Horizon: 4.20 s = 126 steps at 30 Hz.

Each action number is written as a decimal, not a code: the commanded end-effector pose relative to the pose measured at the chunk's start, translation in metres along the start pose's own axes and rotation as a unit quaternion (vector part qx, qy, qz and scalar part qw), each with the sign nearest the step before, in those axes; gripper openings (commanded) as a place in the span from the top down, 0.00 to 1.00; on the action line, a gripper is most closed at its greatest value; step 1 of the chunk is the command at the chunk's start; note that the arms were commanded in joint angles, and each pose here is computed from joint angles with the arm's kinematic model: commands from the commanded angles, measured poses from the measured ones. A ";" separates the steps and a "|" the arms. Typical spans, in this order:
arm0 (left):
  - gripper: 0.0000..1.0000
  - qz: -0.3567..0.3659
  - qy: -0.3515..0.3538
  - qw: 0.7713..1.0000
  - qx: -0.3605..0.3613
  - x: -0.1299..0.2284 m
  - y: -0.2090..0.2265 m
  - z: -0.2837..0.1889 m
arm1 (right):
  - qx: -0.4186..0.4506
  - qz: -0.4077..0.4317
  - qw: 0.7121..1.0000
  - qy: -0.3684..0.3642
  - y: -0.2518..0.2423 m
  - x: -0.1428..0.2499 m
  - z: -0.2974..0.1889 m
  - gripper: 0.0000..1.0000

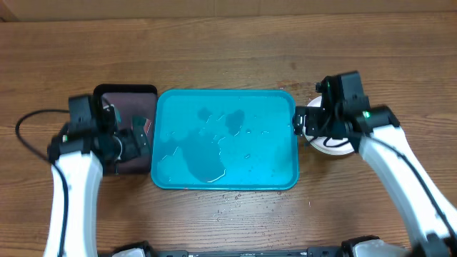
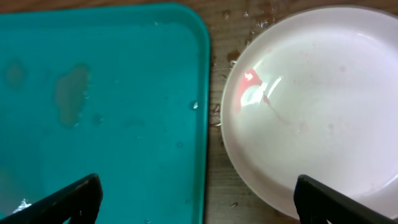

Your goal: Clean dirty plates on tray and stack at the side

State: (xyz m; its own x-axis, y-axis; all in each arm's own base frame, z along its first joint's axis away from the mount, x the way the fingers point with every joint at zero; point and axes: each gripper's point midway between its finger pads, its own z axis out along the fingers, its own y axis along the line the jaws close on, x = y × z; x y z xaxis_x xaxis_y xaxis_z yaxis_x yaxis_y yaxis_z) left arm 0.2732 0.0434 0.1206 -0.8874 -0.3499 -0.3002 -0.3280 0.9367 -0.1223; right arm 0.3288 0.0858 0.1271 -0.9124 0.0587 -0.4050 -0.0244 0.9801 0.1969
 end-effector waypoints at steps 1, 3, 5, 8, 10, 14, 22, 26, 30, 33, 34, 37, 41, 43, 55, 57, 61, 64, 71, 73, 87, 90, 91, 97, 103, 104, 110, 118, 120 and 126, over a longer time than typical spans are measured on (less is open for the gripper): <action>0.00 0.054 -0.062 0.996 0.040 0.007 -0.012 -0.018 | 0.003 -0.020 0.997 -0.079 0.006 0.000 -0.033 0.00; 0.00 0.087 -0.113 0.987 0.070 0.006 -0.022 -0.030 | -0.001 -0.031 0.991 -0.126 0.010 0.001 -0.050 0.00; 0.00 0.093 -0.162 0.979 0.078 0.006 -0.025 -0.041 | -0.003 -0.034 0.986 -0.164 0.010 0.002 -0.066 0.00; 0.00 0.073 -0.203 0.973 0.088 0.008 -0.025 -0.051 | -0.014 -0.035 0.979 -0.202 0.012 0.001 -0.089 0.00; 0.00 0.070 -0.216 0.970 0.090 0.010 -0.025 -0.056 | -0.019 -0.035 0.976 -0.216 0.013 0.000 -0.098 0.00; 0.00 0.070 -0.217 0.969 0.089 0.010 -0.025 -0.057 | -0.021 -0.036 0.974 -0.223 0.013 0.000 -0.103 0.00; 0.00 0.068 -0.202 0.973 0.087 0.012 -0.024 -0.050 | -0.014 -0.035 0.980 -0.198 0.011 0.002 -0.087 0.00; 0.00 0.067 -0.195 0.975 0.087 0.012 -0.024 -0.046 | -0.008 -0.035 0.983 -0.180 0.010 0.003 -0.076 0.00; 0.00 0.066 -0.185 0.977 0.085 0.013 -0.023 -0.042 | -0.002 -0.034 0.986 -0.160 0.008 0.006 -0.064 0.00; 0.00 0.065 -0.176 0.979 0.084 0.013 -0.023 -0.037 | -0.006 -0.037 0.986 -0.163 0.011 0.007 -0.068 0.00; 0.00 0.065 -0.173 0.979 0.084 0.013 -0.023 -0.036 | -0.007 -0.037 0.985 -0.167 0.011 0.007 -0.070 0.00; 0.00 0.063 -0.164 0.981 0.083 0.014 -0.022 -0.031 | -0.007 -0.037 0.984 -0.176 0.011 0.007 -0.076 0.00; 0.00 0.061 -0.150 0.983 0.081 0.015 -0.022 -0.025 | -0.013 -0.043 0.974 -0.223 0.014 -0.007 -0.093 0.00; 0.00 0.061 -0.144 0.984 0.081 0.016 -0.021 -0.022 | -0.018 -0.055 0.966 -0.253 0.017 -0.017 -0.104 0.00; 0.00 0.056 -0.110 0.989 0.077 0.020 -0.019 -0.006 | -0.031 -0.028 0.879 -0.476 -0.011 -0.025 -0.166 0.00; 0.00 0.055 -0.105 0.990 0.076 0.020 -0.019 -0.003 | -0.030 -0.024 0.865 -0.500 -0.017 -0.017 -0.168 0.00; 0.00 0.054 -0.095 0.991 0.075 0.021 -0.019 0.001 | -0.028 -0.018 0.842 -0.538 -0.028 -0.001 -0.166 0.00; 0.00 0.053 -0.089 0.992 0.074 0.022 -0.018 0.004 | -0.031 -0.016 0.822 -0.568 -0.033 0.009 -0.164 0.00; 0.00 0.052 -0.078 0.993 0.073 0.024 -0.018 0.009 | -0.039 -0.018 0.778 -0.626 -0.040 0.024 -0.157 0.00; 0.00 0.052 -0.077 0.993 0.073 0.024 -0.017 0.010 | -0.039 -0.017 0.769 -0.638 -0.042 0.027 -0.156 0.00; 0.00 0.051 -0.076 0.993 0.073 0.024 -0.017 0.010 | -0.014 -0.013 0.850 -0.527 -0.059 0.054 -0.084 0.00; 0.00 0.051 -0.076 0.993 0.073 0.024 -0.017 0.010 | -0.016 -0.013 0.850 -0.527 -0.058 0.054 -0.084 0.00; 0.00 0.051 -0.076 0.993 0.073 0.024 -0.017 0.010 | -0.016 -0.013 0.850 -0.527 -0.058 0.054 -0.084 0.00; 0.00 0.051 -0.076 0.993 0.073 0.024 -0.017 0.010 | -0.016 -0.013 0.850 -0.527 -0.058 0.054 -0.084 0.00; 0.00 0.051 -0.076 0.993 0.073 0.024 -0.017 0.010 | -0.016 -0.013 0.850 -0.527 -0.058 0.054 -0.084 0.00; 0.00 0.052 -0.076 0.993 0.072 0.024 -0.017 0.010 | -0.016 -0.013 0.850 -0.527 -0.058 0.054 -0.084 0.00; 0.00 0.051 -0.076 0.993 0.073 0.024 -0.017 0.010 | -0.016 -0.013 0.850 -0.527 -0.058 0.054 -0.084 0.00; 0.00 0.051 -0.076 0.993 0.073 0.024 -0.017 0.010 | -0.016 -0.013 0.850 -0.527 -0.058 0.054 -0.084 0.00; 0.00 0.051 -0.076 0.993 0.073 0.024 -0.017 0.010 | -0.016 -0.013 0.850 -0.527 -0.058 0.054 -0.084 0.00; 0.00 0.052 -0.076 0.993 0.072 0.024 -0.017 0.010 | -0.016 -0.013 0.850 -0.527 -0.058 0.054 -0.084 0.00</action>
State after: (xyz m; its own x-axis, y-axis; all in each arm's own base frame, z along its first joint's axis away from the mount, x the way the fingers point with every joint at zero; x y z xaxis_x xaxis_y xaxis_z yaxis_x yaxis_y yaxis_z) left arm 0.2610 0.0219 0.1078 -0.8474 -0.2541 -0.4662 -0.1799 0.9635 -0.1981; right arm 0.2458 0.0172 0.1711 -0.0433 0.1960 -0.9797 -0.0676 0.9778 0.1986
